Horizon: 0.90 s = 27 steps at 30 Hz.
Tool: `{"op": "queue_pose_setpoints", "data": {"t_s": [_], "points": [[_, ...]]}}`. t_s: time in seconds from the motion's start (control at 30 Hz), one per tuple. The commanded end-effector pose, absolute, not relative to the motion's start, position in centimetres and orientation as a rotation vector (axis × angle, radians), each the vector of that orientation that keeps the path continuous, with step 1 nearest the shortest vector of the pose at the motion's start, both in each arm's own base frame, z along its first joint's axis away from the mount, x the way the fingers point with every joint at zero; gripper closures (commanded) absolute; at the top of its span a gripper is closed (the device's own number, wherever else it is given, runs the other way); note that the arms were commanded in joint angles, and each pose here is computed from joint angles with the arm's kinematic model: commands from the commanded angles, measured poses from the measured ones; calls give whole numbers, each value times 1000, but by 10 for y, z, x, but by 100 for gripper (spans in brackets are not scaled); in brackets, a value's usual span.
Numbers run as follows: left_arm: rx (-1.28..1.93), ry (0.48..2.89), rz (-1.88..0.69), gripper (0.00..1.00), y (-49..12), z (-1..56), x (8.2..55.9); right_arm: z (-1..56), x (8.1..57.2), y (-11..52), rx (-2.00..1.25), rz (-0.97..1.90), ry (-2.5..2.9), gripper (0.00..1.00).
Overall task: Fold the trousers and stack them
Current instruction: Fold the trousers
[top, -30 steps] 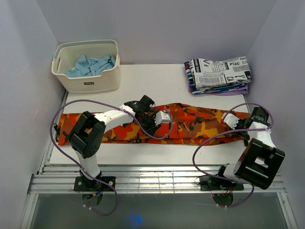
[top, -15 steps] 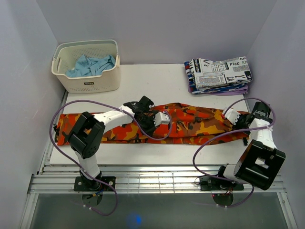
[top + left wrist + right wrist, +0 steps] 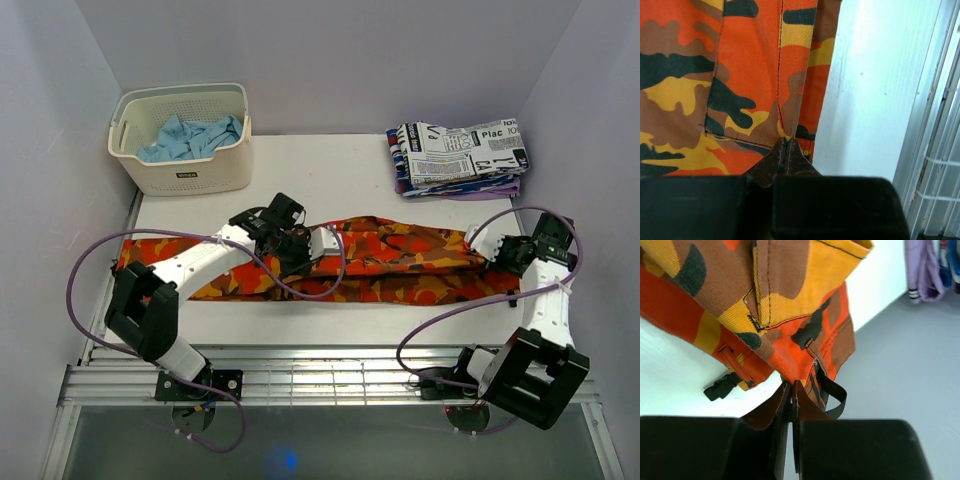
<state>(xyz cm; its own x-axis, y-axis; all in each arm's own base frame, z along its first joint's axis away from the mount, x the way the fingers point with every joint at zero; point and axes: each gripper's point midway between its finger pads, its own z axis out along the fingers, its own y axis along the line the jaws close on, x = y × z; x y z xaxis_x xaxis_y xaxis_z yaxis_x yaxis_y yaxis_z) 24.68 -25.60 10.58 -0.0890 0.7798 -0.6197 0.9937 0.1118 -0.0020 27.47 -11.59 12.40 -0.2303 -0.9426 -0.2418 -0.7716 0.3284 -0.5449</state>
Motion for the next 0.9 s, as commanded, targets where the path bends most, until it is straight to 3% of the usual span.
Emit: {"op": "queue_pose_setpoints", "data": {"t_s": [0.0,0.13,0.5,0.87], "points": [[1809,2008,-604,100,-227,85,219,101,262,-118,-1604,-446,2066,92],[1849,2094,-645,100,-221,55,207,62,243,-123,-1662,-407,2156,92],[1888,2223,-605,100,-206,3,205,24,221,-122,-1748,-368,2201,92],[1671,2146,-543,100,-207,85,267,113,252,-111,-1622,-391,2075,92]]}}
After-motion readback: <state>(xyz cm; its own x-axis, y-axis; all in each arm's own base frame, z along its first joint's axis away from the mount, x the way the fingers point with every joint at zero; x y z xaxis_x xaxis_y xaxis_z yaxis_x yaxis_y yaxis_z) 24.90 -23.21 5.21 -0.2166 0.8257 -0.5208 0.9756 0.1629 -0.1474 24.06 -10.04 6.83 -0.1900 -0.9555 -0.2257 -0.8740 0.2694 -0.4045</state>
